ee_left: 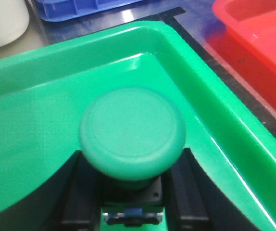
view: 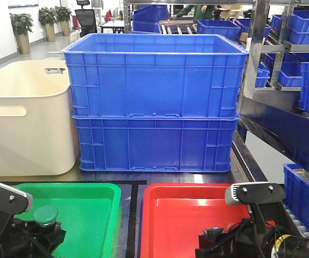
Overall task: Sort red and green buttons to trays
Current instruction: 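Lower the green button into the green tray and open left gripper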
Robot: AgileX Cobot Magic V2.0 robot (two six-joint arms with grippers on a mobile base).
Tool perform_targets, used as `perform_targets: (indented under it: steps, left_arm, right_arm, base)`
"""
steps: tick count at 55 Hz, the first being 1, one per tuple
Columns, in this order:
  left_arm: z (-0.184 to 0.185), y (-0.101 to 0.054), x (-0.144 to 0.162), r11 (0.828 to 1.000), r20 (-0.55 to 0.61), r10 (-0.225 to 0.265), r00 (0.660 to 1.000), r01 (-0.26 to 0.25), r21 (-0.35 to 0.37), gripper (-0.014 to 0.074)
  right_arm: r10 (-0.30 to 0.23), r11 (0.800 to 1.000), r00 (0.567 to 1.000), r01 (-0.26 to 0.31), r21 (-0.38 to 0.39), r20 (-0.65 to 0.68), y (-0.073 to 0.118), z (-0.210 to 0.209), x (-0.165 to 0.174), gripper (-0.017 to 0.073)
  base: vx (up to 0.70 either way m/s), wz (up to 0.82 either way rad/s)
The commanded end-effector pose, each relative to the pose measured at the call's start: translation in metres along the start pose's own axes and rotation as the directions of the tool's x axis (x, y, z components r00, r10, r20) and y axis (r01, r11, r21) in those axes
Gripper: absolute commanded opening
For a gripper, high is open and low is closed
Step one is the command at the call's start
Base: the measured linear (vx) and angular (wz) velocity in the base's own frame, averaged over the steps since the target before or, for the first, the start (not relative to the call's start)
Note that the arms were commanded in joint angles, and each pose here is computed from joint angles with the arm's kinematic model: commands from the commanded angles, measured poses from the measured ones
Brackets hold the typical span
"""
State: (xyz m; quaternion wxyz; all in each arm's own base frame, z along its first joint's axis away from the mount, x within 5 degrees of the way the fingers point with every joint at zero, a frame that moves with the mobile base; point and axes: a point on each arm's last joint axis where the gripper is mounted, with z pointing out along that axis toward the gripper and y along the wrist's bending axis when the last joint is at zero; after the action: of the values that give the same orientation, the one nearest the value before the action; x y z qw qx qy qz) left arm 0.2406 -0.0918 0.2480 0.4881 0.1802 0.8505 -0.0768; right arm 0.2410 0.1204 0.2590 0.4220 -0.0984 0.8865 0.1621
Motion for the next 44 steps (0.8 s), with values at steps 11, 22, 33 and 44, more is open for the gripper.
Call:
perform_targets:
  steps: [11,22,33,44]
  left_arm:
    - [-0.004,-0.004,-0.02,0.999,0.111,-0.014,0.994,0.011,0.033,0.0302]
    - [-0.004,-0.004,-0.02,0.999,0.111,-0.014,0.994,0.011,0.033,0.0517]
    - [-0.004,-0.004,-0.02,0.999,0.111,-0.014,0.994,0.011,0.033,0.0616]
    - [-0.017,-0.005,-0.03,0.999,0.2,-0.016,0.98,0.006,0.05,0.0603]
  right_arm:
    - [0.003,1.0,0.997,-0.002,-0.01,0.075,0.002,-0.01,-0.016,0.0256]
    - [0.004,1.0,0.997,-0.003,-0.011,0.075,0.002,-0.01,-0.016,0.0485]
    - [0.004,1.0,0.997,-0.003,-0.011,0.075,0.002,-0.01,-0.016,0.058]
    - [0.004,1.0,0.996,-0.003,-0.013,0.089,0.002,-0.01,-0.018,0.0578]
  base:
    - [0.0,0.0]
    - [0.0,0.0]
    - [0.0,0.0]
    - [0.0,0.0]
